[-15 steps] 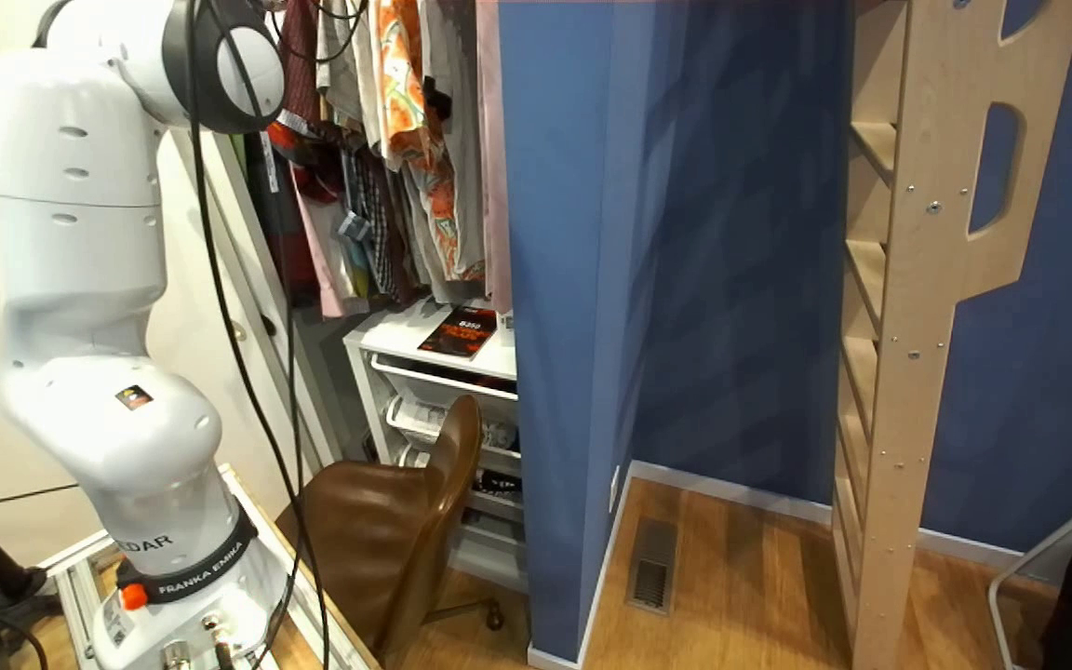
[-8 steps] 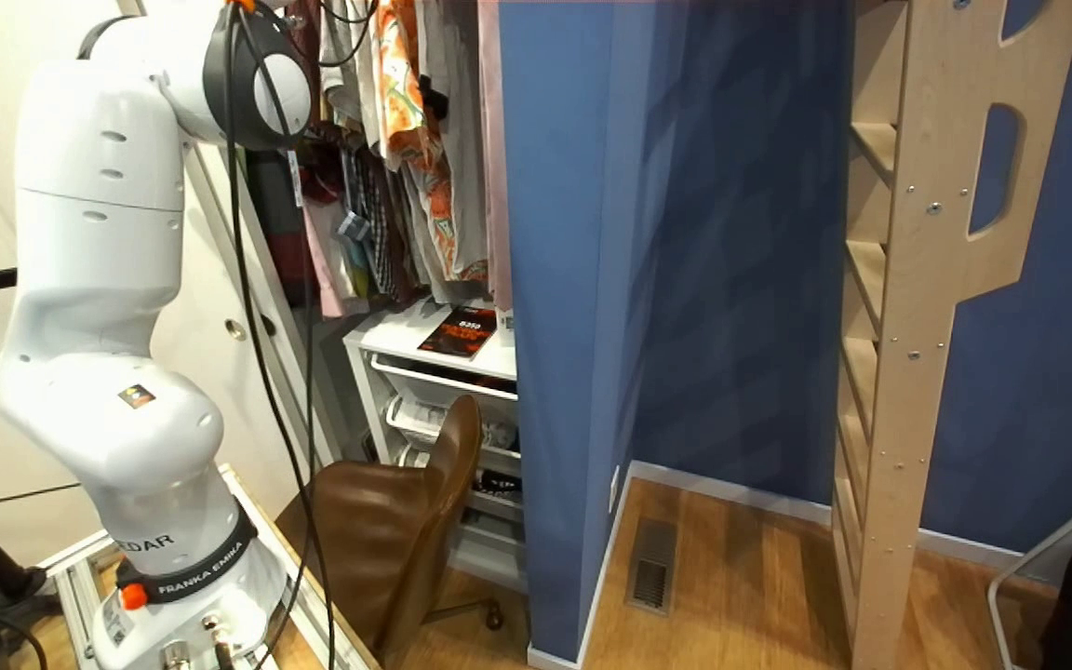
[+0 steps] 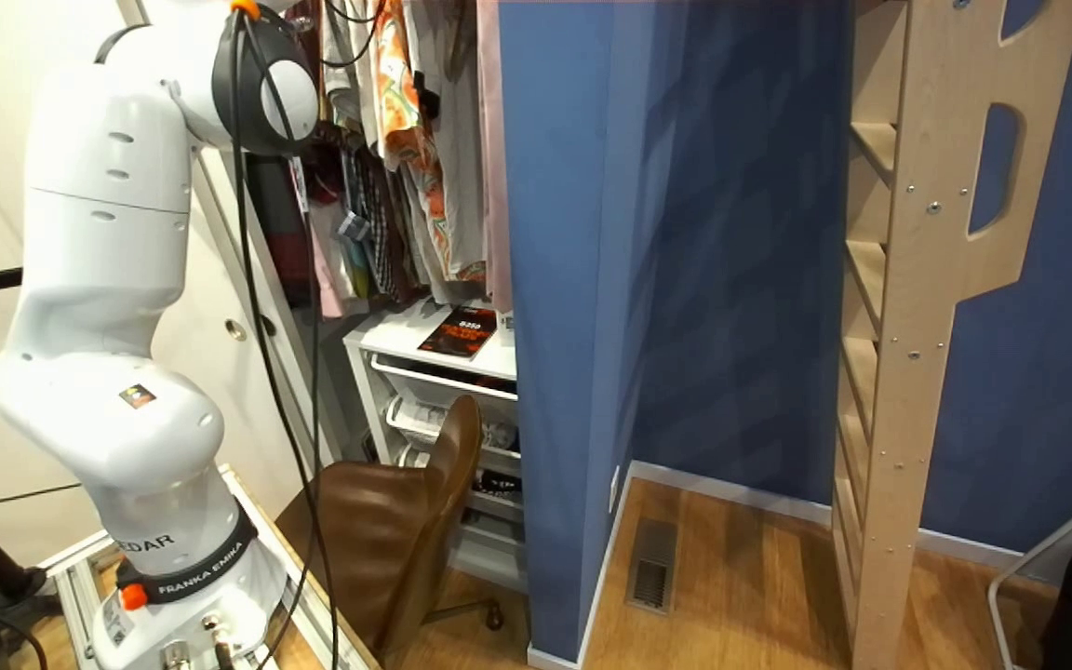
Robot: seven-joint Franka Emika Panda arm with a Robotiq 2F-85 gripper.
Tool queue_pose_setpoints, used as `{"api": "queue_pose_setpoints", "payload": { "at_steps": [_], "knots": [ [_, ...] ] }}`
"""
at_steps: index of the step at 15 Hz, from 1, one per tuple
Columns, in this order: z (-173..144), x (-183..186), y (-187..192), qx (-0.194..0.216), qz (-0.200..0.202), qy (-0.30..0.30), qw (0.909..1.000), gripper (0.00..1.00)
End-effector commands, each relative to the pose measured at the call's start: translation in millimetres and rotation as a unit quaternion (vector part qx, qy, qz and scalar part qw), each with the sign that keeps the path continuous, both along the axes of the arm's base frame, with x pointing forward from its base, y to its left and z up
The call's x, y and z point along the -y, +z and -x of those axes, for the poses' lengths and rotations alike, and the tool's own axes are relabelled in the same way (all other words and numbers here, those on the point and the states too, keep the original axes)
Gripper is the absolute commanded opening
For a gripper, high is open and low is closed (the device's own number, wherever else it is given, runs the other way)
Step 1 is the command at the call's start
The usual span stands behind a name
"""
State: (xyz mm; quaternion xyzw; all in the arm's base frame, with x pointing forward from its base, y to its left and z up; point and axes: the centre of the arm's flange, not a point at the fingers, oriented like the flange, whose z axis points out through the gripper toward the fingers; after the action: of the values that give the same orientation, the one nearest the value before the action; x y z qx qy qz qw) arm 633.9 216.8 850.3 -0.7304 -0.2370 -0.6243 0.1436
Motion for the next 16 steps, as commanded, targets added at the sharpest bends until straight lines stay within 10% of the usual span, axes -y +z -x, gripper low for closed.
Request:
{"api": "queue_pose_setpoints", "payload": {
  "at_steps": [1,3,4,6,12,16],
  "knots": [
    [-9.0,-7.0,20.9,-0.005,0.006,-0.007,0.9999,0.71],
    [-9.3,-8.6,22.0,0.000,-0.007,0.000,1.0000,0.84],
    [-10.1,-8.2,24.0,0.008,-0.014,0.001,0.9999,0.42],
    [-7.1,-7.9,27.3,0.011,-0.018,0.005,0.9998,0.45],
    [7.4,-4.6,48.4,0.047,-0.033,0.011,0.9983,0.04],
    [11.6,-11.8,64.6,0.100,-0.057,0.024,0.9930,0.00]
  ]
}}
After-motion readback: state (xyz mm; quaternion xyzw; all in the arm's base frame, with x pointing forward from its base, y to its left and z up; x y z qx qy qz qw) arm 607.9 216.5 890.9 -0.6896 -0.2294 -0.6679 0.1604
